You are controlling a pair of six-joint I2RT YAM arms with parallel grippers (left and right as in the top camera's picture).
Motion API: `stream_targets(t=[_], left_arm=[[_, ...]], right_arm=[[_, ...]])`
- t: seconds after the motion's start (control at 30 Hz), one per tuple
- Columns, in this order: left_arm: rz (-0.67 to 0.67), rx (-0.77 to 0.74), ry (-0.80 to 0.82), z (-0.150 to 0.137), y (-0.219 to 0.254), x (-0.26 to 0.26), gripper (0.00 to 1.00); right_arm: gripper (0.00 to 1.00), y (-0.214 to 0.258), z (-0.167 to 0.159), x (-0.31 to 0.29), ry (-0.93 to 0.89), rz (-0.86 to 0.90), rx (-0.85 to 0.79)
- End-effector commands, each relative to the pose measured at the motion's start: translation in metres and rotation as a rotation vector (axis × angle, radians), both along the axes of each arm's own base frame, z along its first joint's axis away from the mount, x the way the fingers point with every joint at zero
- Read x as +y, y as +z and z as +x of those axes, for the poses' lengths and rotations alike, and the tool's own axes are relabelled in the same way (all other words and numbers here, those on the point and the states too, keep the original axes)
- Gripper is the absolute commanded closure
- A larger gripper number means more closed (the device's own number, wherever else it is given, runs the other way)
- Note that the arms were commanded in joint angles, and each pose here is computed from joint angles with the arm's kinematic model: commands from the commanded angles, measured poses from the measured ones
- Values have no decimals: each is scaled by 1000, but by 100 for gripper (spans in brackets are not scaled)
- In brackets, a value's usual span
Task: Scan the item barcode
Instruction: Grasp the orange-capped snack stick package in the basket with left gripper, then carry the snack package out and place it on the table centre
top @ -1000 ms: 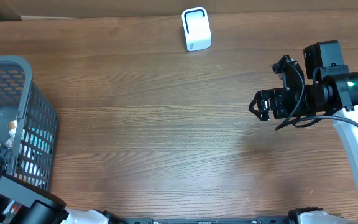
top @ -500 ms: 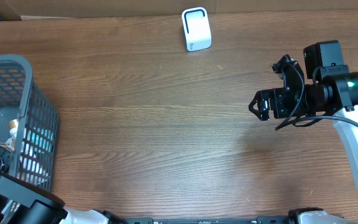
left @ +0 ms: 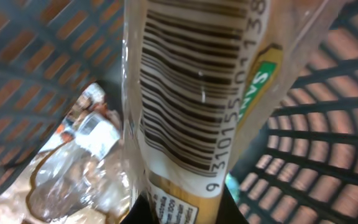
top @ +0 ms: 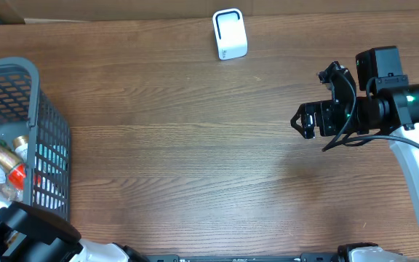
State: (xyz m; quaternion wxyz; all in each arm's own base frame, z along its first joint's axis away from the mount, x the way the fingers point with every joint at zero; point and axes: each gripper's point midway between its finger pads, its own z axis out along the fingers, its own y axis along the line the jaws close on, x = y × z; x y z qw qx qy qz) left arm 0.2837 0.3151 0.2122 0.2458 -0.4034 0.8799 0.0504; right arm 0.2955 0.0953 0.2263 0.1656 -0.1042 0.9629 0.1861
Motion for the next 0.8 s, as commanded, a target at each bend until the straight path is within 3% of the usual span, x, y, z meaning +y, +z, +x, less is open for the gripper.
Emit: stream_targets(t=[0.0,0.13,0.17,0.3,0.4,0.5,0.63,0.77], left_arm=[[138,-179,-109,29,85,-15,96],[246,-278,-160,41,148,-32,96],[303,-332,-186,44,182,-44,96],[421,-463,-261,33,263,-97,97],[464,-489,-281,23,288,-128,96],[447,-497,-283,16,292,-160,96],[210,-445,-338,20,256,-231,96],[24,-264,-424,32,198,-288,96]], right_arm=[[0,8,4,1,2,-2,-34],[0,8,3,1,1,-3,-27],[0,7,2,1,1,-3,-23],[0,6,0,0,1,-4,-12],[0,6,-1,0,1,-4,-7],[0,6,-1,0,1,-4,-7],[0,6,-1,0,1,-4,-7],[0,6,-1,0,1,-4,-7]])
